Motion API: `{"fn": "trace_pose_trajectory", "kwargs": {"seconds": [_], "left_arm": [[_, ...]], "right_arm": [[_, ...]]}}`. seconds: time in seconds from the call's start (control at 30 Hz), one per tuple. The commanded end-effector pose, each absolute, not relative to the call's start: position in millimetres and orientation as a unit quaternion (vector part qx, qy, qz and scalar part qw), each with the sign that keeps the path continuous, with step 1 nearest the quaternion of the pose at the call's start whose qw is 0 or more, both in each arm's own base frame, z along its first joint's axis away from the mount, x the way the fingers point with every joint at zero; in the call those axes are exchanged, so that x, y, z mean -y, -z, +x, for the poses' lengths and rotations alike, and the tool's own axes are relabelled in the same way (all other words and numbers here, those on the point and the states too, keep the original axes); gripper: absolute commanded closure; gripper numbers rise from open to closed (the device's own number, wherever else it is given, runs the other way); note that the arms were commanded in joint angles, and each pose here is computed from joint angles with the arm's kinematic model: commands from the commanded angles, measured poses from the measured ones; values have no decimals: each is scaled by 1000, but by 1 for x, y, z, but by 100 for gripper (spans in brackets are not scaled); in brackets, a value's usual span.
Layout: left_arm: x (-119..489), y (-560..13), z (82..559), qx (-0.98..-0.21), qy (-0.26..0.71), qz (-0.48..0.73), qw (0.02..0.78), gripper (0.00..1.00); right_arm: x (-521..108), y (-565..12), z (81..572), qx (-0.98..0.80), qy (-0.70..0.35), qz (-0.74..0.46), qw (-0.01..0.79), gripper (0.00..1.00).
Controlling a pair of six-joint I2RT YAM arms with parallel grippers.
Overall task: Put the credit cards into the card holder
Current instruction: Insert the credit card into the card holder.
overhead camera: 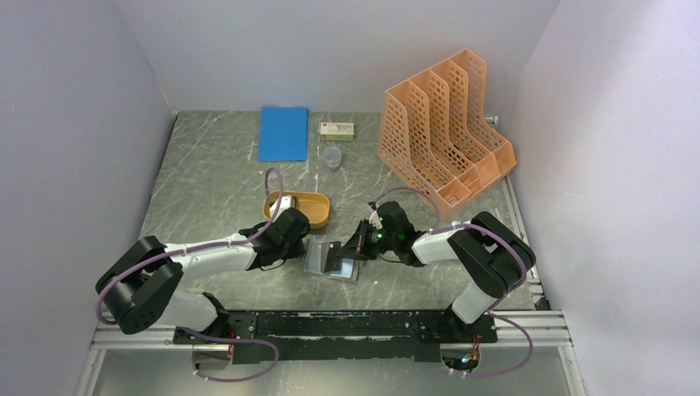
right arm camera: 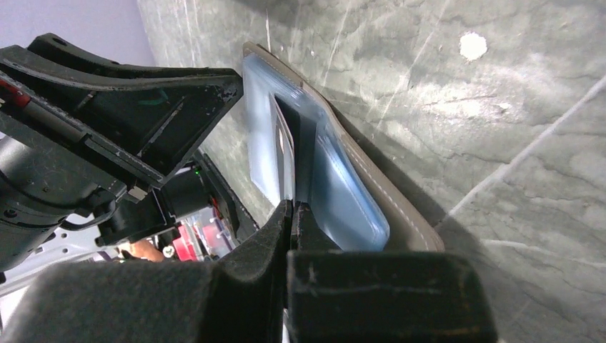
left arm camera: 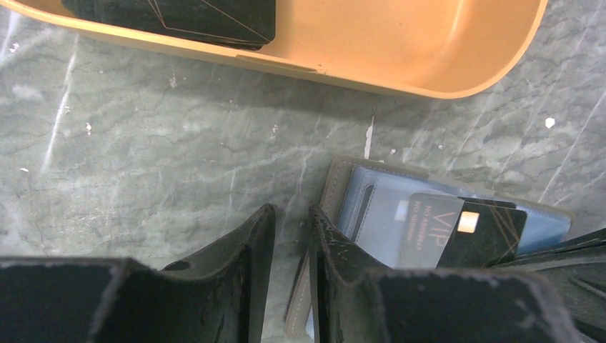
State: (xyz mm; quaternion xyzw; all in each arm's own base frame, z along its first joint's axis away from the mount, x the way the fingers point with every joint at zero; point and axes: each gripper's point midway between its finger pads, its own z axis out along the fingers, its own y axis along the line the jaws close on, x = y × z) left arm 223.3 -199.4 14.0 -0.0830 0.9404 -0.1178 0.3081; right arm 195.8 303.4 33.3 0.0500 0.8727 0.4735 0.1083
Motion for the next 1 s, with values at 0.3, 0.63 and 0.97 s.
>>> {"fn": "trace_pose_trajectory", "kwargs": {"seconds": [0.3,0.63,0.97], "left_arm": [[175,30,170,-972,83,-73,205,69],[174,32,165,-972,90,-79,202,70],[176,31,164,-972,87,-77,205,70]], "right_arm": [[-303,-21,196,-872,-459,123,115,100],[-301,-21,195,-874,-445,148,129,100],[-318,-32,184,-869,-463,122,126,100]]}}
